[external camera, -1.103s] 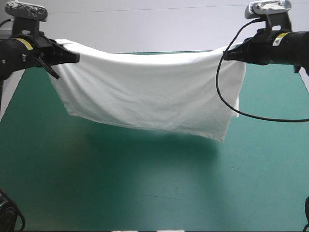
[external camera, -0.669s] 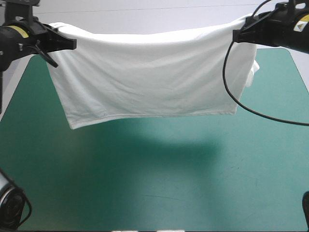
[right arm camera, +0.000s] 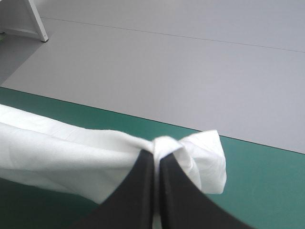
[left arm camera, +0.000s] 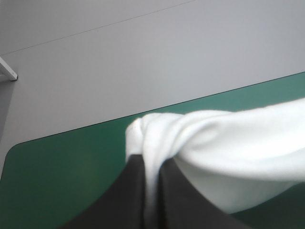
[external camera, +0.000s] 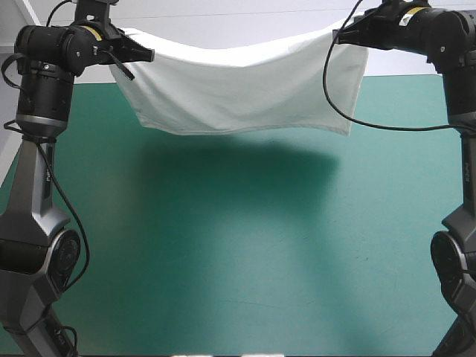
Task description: Fold the cloth
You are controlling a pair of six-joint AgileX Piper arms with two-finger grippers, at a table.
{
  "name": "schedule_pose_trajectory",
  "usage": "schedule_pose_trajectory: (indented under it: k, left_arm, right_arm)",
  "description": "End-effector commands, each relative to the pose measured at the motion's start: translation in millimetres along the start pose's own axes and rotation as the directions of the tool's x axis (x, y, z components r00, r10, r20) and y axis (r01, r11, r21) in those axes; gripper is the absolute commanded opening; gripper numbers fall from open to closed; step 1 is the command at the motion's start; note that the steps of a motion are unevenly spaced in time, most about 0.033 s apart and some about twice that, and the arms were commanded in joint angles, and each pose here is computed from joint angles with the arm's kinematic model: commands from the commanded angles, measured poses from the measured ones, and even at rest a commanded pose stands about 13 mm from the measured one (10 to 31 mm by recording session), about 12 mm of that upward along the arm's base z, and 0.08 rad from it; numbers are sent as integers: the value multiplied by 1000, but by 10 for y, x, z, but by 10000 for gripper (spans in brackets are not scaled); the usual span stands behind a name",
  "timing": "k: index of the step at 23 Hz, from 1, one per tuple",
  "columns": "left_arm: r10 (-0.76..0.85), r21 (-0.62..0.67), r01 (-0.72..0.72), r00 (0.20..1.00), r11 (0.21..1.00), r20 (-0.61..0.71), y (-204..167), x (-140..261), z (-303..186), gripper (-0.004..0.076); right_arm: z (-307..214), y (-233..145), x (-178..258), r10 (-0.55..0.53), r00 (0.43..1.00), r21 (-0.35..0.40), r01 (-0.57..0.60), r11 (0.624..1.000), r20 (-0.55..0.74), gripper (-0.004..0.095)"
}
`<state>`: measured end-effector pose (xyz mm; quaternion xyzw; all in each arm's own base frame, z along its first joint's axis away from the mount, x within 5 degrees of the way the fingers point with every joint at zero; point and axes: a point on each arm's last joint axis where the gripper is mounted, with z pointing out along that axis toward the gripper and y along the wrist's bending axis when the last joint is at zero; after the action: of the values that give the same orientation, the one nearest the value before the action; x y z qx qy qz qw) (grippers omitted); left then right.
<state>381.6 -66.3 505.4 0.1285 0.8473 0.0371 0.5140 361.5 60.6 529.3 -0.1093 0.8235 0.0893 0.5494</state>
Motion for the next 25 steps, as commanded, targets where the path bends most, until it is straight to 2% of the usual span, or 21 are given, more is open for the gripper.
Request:
schedule_pose_trajectory:
  k: [1, 4, 6, 8, 13, 20, 22, 25]
  left_arm:
    - [1, -12, 0, 998, 1000, 65, 44, -107, -335, -8]
    - [9, 81, 4, 986, 997, -166, -85, 163, -24, -8]
    - [10, 179, 42, 959, 983, -284, -238, 399, 273, -8]
    - [32, 262, 94, 898, 960, -440, -397, 791, 490, -8]
    - [86, 255, 104, 765, 961, -638, -472, 1467, 433, -8]
    - [87, 250, 128, 711, 960, -698, -485, 1935, -184, -8]
    - [79, 264, 155, 707, 952, -703, -511, 2056, -371, -8]
    - [87, 271, 184, 657, 945, -749, -567, 2434, -602, -8]
  right_arm:
    - [-259, -11, -47, 5, 1000, -14, -5, 1000, -1, -19]
    - [56, -19, 292, 45, 975, -52, -57, 997, -217, -19]
    - [359, -13, 686, 61, 918, -79, -99, 992, -393, -19]
    - [524, 5, 1141, 69, 835, -99, -146, 984, -546, -18]
    - [325, 49, 1658, 79, 764, -77, -166, 983, -640, -18]
    - [-58, 92, 2213, 63, 625, -42, -153, 987, -778, -18]
    - [-166, 114, 2329, 64, 607, -39, -156, 987, -792, -18]
    - [-393, 149, 2633, 75, 554, -16, -158, 987, -829, -18]
